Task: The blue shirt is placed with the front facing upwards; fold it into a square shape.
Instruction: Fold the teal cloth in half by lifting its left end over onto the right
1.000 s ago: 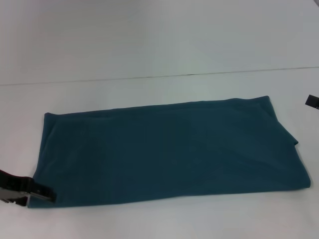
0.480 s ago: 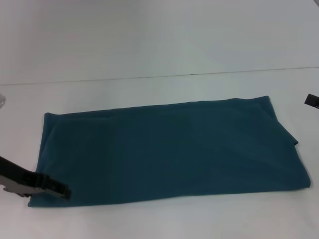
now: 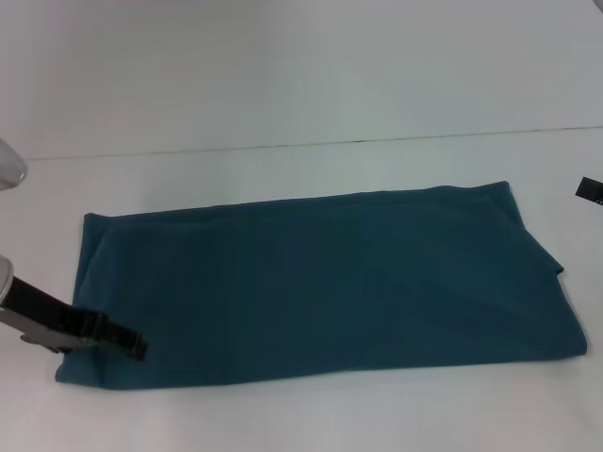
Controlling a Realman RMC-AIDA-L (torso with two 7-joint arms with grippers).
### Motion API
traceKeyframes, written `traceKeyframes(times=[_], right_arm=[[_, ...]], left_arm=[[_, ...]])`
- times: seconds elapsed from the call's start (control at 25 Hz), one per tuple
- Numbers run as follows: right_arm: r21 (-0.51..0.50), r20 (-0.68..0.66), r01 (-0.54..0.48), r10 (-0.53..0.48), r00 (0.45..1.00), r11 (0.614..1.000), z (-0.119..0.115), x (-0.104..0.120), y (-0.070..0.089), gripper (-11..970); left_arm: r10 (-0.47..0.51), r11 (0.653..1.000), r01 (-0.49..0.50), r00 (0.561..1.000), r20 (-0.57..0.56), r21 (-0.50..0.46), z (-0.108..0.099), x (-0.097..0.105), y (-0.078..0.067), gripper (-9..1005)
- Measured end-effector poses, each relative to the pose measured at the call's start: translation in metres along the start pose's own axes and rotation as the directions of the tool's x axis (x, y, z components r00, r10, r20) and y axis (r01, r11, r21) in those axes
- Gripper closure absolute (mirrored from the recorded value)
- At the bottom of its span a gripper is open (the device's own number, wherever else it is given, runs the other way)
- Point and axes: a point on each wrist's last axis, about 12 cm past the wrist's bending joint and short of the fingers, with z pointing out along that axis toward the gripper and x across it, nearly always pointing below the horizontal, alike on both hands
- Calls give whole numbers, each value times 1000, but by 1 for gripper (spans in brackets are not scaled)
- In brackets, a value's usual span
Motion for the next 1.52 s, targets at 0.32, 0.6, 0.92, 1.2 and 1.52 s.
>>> traceKeyframes(times=[0.32, 0.6, 0.92, 1.2, 1.52], right_arm=[[1, 1, 2, -2, 1000, 1000, 1, 0, 0, 43], [1, 1, 3, -3, 1000, 1000, 1, 0, 0, 42], [1, 1, 3, -3, 1000, 1000, 1, 0, 0, 42], [0, 1, 3, -3, 1000, 1000, 1, -1, 0, 43], [-1, 1, 3, -3, 1000, 1000, 1, -1, 0, 43]], left_arm=[[-22, 999, 22, 1000, 19, -36, -6, 6, 12, 90], [-36, 996, 43, 995, 88, -79, -30, 4, 24, 90], [-18, 998, 23, 997, 80, -56, -37, 4, 18, 90], [12, 1000, -11, 997, 74, -20, -24, 2, 8, 89], [11, 999, -9, 998, 69, -40, -9, 3, 9, 89]])
